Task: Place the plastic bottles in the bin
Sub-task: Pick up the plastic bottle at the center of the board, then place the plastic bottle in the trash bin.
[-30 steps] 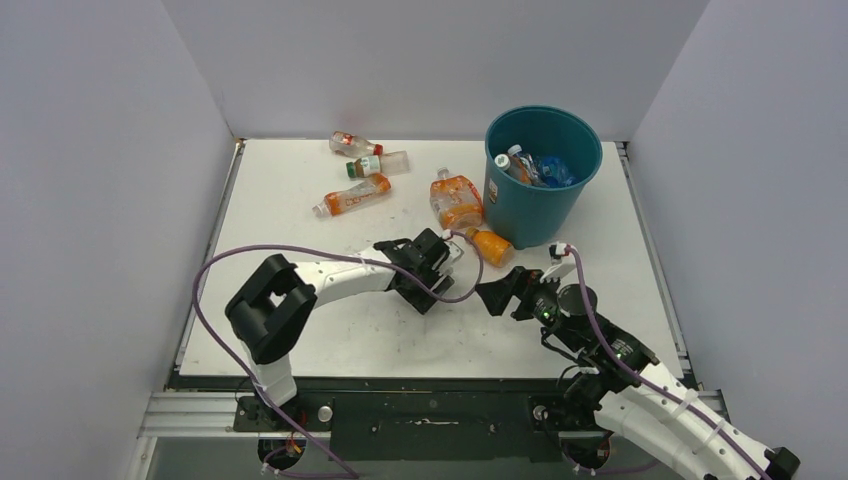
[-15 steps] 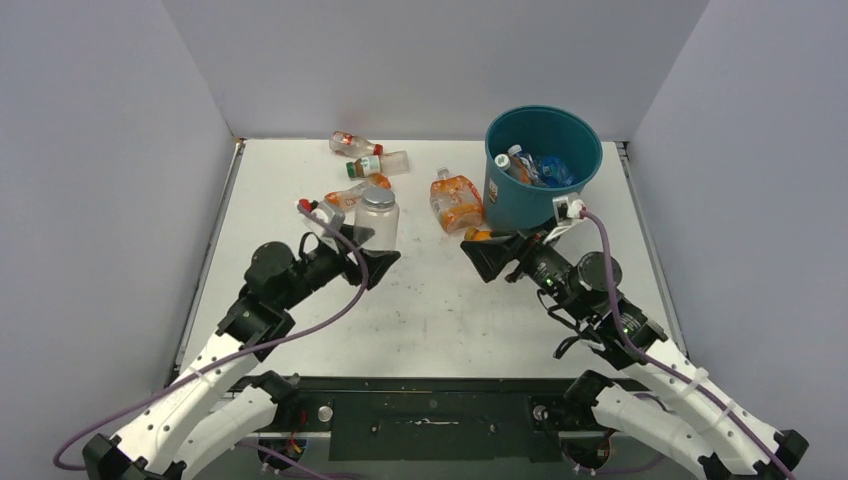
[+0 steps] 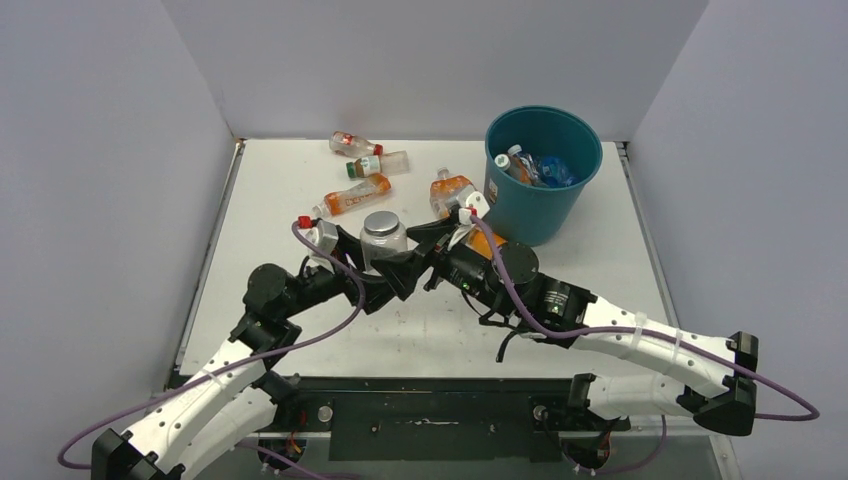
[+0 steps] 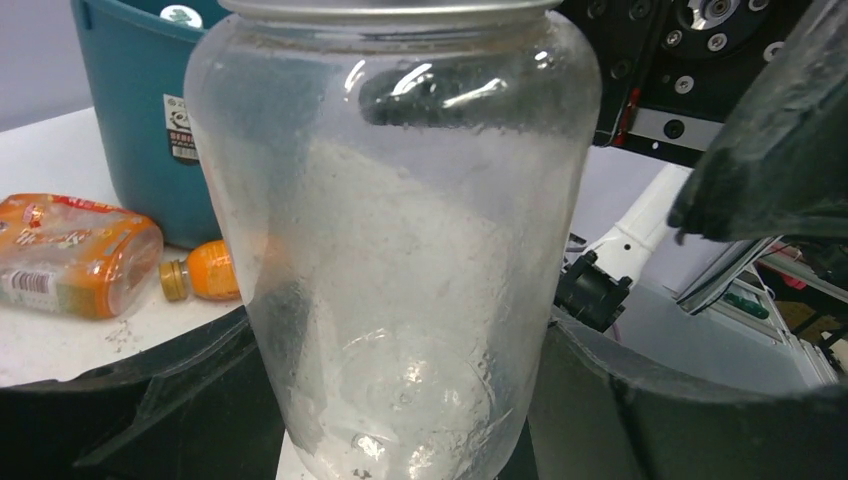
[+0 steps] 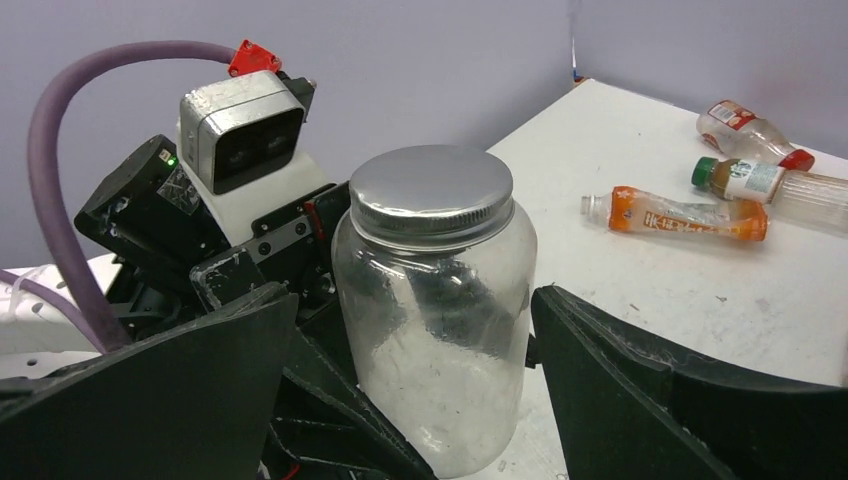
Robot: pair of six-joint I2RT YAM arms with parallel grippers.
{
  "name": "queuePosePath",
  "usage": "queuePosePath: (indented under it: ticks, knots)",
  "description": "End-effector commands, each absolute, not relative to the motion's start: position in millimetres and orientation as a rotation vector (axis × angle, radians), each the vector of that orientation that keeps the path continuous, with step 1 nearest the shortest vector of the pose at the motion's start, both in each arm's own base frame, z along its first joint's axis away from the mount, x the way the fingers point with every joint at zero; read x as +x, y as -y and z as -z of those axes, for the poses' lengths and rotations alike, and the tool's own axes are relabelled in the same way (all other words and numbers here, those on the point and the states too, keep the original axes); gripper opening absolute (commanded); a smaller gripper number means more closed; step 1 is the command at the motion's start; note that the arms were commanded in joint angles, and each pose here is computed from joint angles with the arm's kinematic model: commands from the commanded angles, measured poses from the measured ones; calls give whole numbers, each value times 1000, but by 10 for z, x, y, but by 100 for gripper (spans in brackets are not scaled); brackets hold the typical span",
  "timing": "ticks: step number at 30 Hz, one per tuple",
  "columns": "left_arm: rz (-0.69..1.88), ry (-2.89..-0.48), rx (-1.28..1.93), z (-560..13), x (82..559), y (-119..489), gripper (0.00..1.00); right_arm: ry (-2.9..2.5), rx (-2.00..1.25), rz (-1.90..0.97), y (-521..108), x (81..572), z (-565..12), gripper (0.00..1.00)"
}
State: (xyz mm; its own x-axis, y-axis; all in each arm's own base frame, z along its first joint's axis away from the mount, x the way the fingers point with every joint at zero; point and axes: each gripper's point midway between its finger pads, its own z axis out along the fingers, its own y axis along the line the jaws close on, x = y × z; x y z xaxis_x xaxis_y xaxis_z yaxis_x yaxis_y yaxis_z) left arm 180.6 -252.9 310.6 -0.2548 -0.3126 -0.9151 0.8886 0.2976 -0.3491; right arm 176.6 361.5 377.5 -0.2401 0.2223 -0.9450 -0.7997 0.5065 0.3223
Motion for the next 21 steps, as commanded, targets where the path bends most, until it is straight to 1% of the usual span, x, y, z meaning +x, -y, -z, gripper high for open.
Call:
queuePosePath:
  ticks: [1, 8, 11, 13, 15, 19, 21]
  knots:
    - [1302, -1253, 621, -3369, 1670, 2537, 35, -1453, -451, -965, -3567, 1877, -4102, 90]
    - [1263, -1270, 660, -3317, 1634, 2567, 33, -1532, -472, -850, -3611, 2019, -4158, 90]
    - [1250, -1272, 669, -3310, 1623, 2570, 33, -1572, -510, -816, -3641, 2046, -4136, 93]
    - [1245, -1272, 669, -3308, 1625, 2568, 33, -1591, -533, -805, -3666, 2048, -4148, 97]
    - [1244, -1273, 672, -3305, 1624, 2571, 33, -1615, -550, -797, -3677, 2042, -4124, 97]
    - [1243, -1273, 676, -3303, 1623, 2573, 32, -1650, -572, -788, -3691, 2025, -4043, 91]
    - [1243, -1274, 676, -3300, 1623, 2575, 32, -1667, -580, -779, -3696, 2027, -4003, 84]
